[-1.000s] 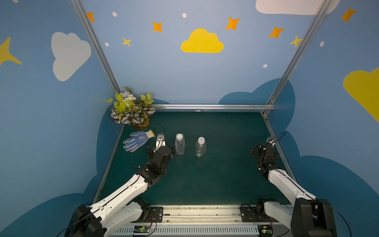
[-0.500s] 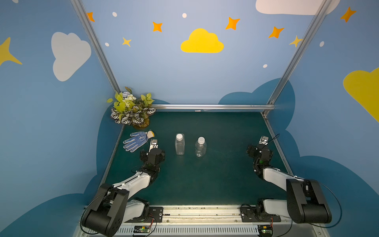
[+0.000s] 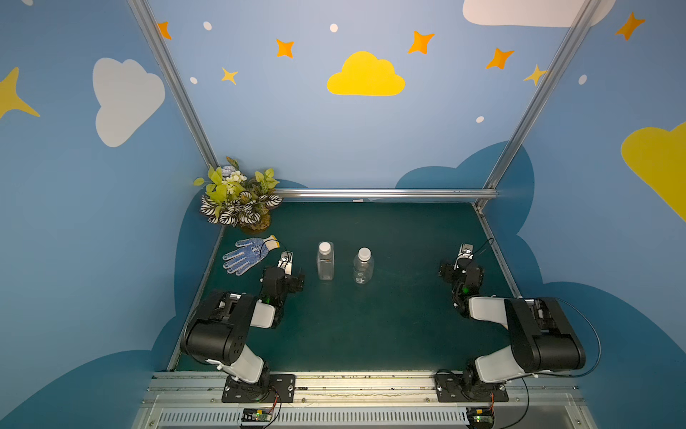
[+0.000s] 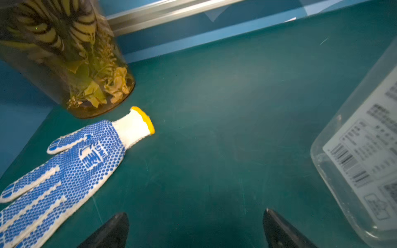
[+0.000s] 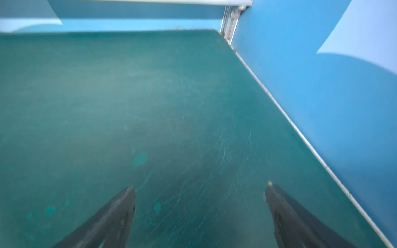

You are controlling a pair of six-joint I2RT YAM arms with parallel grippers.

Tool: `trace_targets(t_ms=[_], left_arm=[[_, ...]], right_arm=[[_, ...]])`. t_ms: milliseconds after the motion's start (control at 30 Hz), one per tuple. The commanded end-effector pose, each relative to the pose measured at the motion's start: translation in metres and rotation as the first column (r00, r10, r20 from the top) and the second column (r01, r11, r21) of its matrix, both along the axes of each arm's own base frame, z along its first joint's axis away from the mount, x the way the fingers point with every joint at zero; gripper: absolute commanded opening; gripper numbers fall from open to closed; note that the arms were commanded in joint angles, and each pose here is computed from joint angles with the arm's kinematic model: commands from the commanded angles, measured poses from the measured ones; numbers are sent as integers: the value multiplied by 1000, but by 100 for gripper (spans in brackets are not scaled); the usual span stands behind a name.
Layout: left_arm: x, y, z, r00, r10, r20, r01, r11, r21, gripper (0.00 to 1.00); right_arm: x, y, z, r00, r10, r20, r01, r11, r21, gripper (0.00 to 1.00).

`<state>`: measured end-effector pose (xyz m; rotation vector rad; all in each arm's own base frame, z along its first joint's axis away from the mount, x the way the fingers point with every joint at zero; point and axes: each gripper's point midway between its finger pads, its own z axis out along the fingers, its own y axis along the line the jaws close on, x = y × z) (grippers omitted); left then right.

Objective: Screw on the bottle caps
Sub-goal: Reset both arms

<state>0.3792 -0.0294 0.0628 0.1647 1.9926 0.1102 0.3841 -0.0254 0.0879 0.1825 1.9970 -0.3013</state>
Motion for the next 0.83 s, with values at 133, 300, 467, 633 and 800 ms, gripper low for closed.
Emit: trace_targets(t_ms=[133, 300, 467, 633, 800], left_arm=[[15, -3, 22, 997, -32, 66, 36, 997, -64, 100], [15, -3, 22, 997, -32, 67, 37, 997, -64, 100], [15, -3, 21, 997, -32, 65, 36, 997, -64, 100], [15, -3, 21, 997, -31, 64, 35, 997, -64, 100], [15, -3, 21, 997, -31, 65, 35, 997, -63, 100]], right_arm=[[1, 0, 5, 1000, 8, -9, -8, 1000, -6, 98], [1, 0, 5, 1000, 8, -10, -8, 1000, -7, 98], [1, 0, 5, 1000, 8, -11, -9, 1000, -7, 98], [2, 0, 5, 1000, 7, -15, -7, 1000, -7, 98], [1, 0, 5, 1000, 10, -10, -10, 1000, -6, 98]])
